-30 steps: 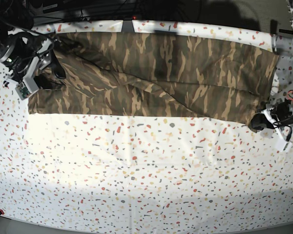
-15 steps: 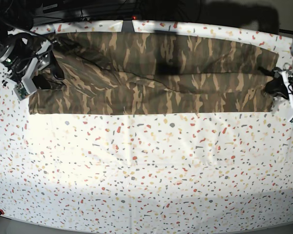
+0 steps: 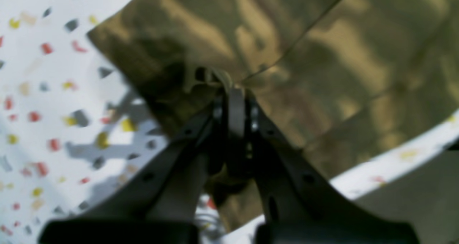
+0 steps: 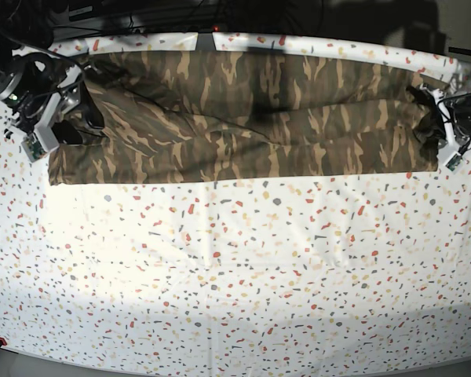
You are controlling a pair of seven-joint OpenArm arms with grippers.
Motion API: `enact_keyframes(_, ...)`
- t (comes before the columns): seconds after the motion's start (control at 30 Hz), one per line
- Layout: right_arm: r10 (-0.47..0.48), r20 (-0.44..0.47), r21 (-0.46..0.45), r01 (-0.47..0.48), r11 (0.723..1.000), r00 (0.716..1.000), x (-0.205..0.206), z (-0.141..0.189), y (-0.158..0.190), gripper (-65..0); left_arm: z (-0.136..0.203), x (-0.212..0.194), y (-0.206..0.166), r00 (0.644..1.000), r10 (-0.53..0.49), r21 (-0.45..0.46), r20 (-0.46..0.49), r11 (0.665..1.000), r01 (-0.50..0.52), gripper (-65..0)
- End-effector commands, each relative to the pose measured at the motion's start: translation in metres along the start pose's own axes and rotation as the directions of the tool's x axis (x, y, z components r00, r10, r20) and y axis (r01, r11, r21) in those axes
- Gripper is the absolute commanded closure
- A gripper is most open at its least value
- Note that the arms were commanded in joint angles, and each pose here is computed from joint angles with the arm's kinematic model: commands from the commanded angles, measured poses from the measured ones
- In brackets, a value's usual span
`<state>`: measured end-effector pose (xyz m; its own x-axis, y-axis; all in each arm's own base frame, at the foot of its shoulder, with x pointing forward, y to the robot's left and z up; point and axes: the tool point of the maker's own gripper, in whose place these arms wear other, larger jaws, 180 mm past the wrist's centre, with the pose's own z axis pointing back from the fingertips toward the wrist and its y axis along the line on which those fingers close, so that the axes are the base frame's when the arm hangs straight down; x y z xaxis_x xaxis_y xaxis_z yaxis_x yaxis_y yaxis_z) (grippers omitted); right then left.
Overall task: Fold the T-shirt properly
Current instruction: 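Pull the shirt end with the left gripper, straightening the rectangle, then move both grippers inward and grasp the shirt's folded edge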
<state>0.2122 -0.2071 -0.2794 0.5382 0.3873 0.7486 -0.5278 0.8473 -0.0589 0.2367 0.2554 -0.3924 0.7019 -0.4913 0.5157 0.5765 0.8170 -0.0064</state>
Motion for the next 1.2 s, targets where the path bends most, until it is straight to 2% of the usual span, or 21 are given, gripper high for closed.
enact_keyframes(0.0,0.02,0.036,0.0,-0.02,1.0,0.999,0.011,0.003,-0.001,-28.0,0.006,0.008,0.012,1.0,-0.028,0.04,0.01,0.999,0.028,0.0)
enact_keyframes(0.1,0.018,0.06,-0.01,-0.017,1.0,0.998,0.017,0.001,-0.003,-28.0,0.001,0.005,0.009,0.999,-0.034,0.053,-0.004,0.998,0.034,0.0)
enact_keyframes(0.17,-0.005,0.117,-0.022,0.008,1.0,0.993,0.029,-0.002,-0.004,-28.0,-0.004,0.006,0.002,1.0,-0.018,0.039,0.011,0.999,0.018,0.0)
enact_keyframes(0.27,-0.059,0.225,-0.028,0.067,0.997,0.973,0.052,-0.009,-0.002,-28.0,-0.012,0.01,-0.01,0.999,0.009,0.015,0.036,1.0,-0.01,0.0)
enact_keyframes(0.37,-0.093,0.292,-0.03,0.106,0.994,0.952,0.067,-0.014,-0.001,-28.0,-0.017,0.012,-0.018,0.999,0.025,0.0,0.048,1.0,-0.025,0.0)
enact_keyframes(0.4,-0.099,0.303,-0.032,0.114,0.993,0.948,0.07,-0.015,-0.002,-28.0,-0.018,0.011,-0.018,0.999,0.024,0.002,0.045,1.0,-0.024,-1.4)
enact_keyframes(0.47,-0.09,0.302,-0.064,0.114,0.991,0.949,0.072,-0.018,-0.006,-28.0,-0.018,0.007,-0.015,1.0,0.005,0.022,0.024,1.0,-0.005,-13.3)
enact_keyframes(0.57,-0.08,0.267,-0.102,0.111,0.989,0.96,0.065,-0.022,-0.015,-28.0,-0.018,0.003,-0.009,1.0,-0.025,0.053,-0.004,0.998,0.025,-30.0)
enact_keyframes(0.63,-0.106,0.232,-0.095,0.131,0.987,0.967,0.053,-0.028,-0.017,-28.0,-0.017,0.002,-0.006,0.999,-0.041,0.07,-0.007,0.997,0.041,-34.3)
enact_keyframes(0.73,-0.168,0.157,-0.049,0.178,0.983,0.973,0.029,-0.046,-0.011,-28.0,-0.017,0.008,-0.004,0.998,-0.055,0.082,0.021,0.995,0.054,-34.4)
enact_keyframes(0.83,-0.218,-0.004,0.044,0.218,0.975,0.976,-0.009,-0.072,0.014,-27.9,-0.017,0.014,-0.004,0.997,-0.057,0.082,0.053,0.995,0.053,-34.4)
enact_keyframes(0.93,-0.181,-0.171,0.111,0.202,0.973,0.968,-0.045,-0.085,0.038,-27.9,-0.017,0.013,-0.004,0.997,-0.058,0.082,0.052,0.995,0.053,-34.4)
enact_keyframes(1.03,-0.102,-0.28,0.071,0.127,0.989,0.955,-0.074,-0.091,0.032,-27.9,-0.017,0.013,-0.004,0.997,-0.058,0.081,0.052,0.995,0.053,-34.4)
enact_keyframes(1.1,-0.073,-0.299,0.034,0.087,0.996,0.952,-0.085,-0.094,0.022,-27.9,-0.017,0.015,-0.004,0.997,-0.058,0.082,0.059,0.995,0.053,-34.4)
enact_keyframes(1.17,-0.076,-0.283,0.023,0.086,0.996,0.956,-0.088,-0.096,0.017,-27.9,-0.017,0.017,-0.004,0.996,-0.058,0.082,0.07,0.995,0.052,-34.4)
